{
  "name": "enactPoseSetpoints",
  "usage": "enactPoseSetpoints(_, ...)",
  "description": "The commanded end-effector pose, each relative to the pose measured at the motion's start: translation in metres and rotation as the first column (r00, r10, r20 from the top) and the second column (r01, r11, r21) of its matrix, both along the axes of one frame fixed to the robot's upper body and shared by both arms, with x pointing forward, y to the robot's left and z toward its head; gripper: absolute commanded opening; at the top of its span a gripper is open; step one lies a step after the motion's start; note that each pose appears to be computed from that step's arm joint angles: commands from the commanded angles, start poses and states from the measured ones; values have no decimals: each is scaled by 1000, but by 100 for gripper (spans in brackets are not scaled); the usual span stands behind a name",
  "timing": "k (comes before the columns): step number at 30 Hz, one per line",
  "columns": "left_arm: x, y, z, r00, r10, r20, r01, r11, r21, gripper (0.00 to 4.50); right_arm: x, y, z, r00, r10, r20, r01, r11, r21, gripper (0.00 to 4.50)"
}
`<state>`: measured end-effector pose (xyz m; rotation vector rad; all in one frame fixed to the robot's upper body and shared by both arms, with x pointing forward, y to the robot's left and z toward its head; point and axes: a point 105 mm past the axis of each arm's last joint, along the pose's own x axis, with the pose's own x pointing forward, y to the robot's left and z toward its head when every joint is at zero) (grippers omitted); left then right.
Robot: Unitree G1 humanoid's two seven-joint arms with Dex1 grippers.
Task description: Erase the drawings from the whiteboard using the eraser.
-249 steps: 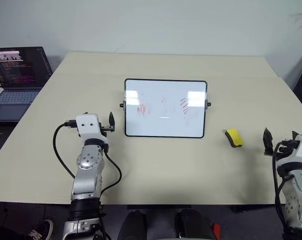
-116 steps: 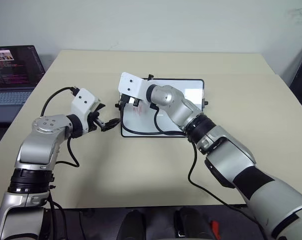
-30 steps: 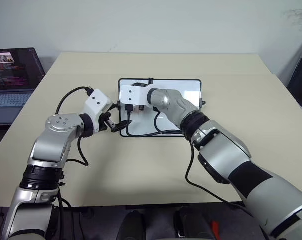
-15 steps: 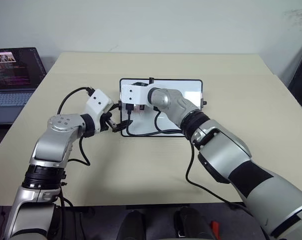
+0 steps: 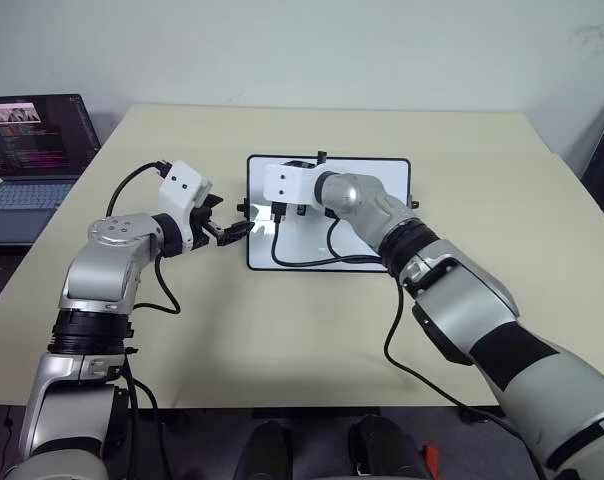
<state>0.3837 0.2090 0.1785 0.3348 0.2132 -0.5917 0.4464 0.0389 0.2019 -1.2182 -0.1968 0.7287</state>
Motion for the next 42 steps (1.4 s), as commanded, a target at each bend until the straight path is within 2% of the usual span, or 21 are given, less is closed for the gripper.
enactPoseSetpoints(1, 2, -3, 15, 998, -18, 55, 18, 1000, -7, 450, 12, -50, -37, 983, -144, -114, 136, 988, -74, 133)
enactPoseSetpoints(7, 1, -3, 11, 999, -23, 46, 23, 1000, -4, 450, 9, -55, -44, 983, -132, -128, 121, 989, -89, 133)
enactPoseSetpoints(15, -4, -3, 6, 999, -28, 36, 28, 1000, 0, 450, -17, -10, -44, 983, 23, -182, -30, 999, -33, 133)
enactPoseSetpoints(20, -8, 7, -3, 1000, -4, -4, 4, 1000, 3, 450, -28, 13, -21, 986, 92, -136, -80, 993, 90, 133)
enactPoseSetpoints(23, -14, 10, -9, 999, -28, -35, 29, 999, 23, 450, -29, 18, -14, 990, 95, -106, -84, 991, 108, 132)
enactPoseSetpoints(28, -19, 14, -12, 996, -52, -68, 55, 998, 41, 450, -30, 17, -34, 987, 84, -136, -79, 996, 42, 132)
enactPoseSetpoints(31, -19, 18, -13, 997, -42, -72, 45, 998, 47, 450, -32, 8, -59, 981, 64, -183, -76, 995, -58, 132)
enactPoseSetpoints(34, -23, 19, -18, 995, -51, -91, 57, 996, 62, 450, -34, 6, -65, 979, 64, -192, -82, 993, -85, 132)
enactPoseSetpoints(37, -28, 19, -24, 991, -71, -114, 80, 994, 80, 450, -34, 10, -59, 983, 73, -168, -86, 994, -69, 132)
enactPoseSetpoints(42, -30, 23, -30, 989, -68, -132, 81, 992, 97, 450, -29, 24, -27, 995, 82, -64, -80, 996, 30, 132)
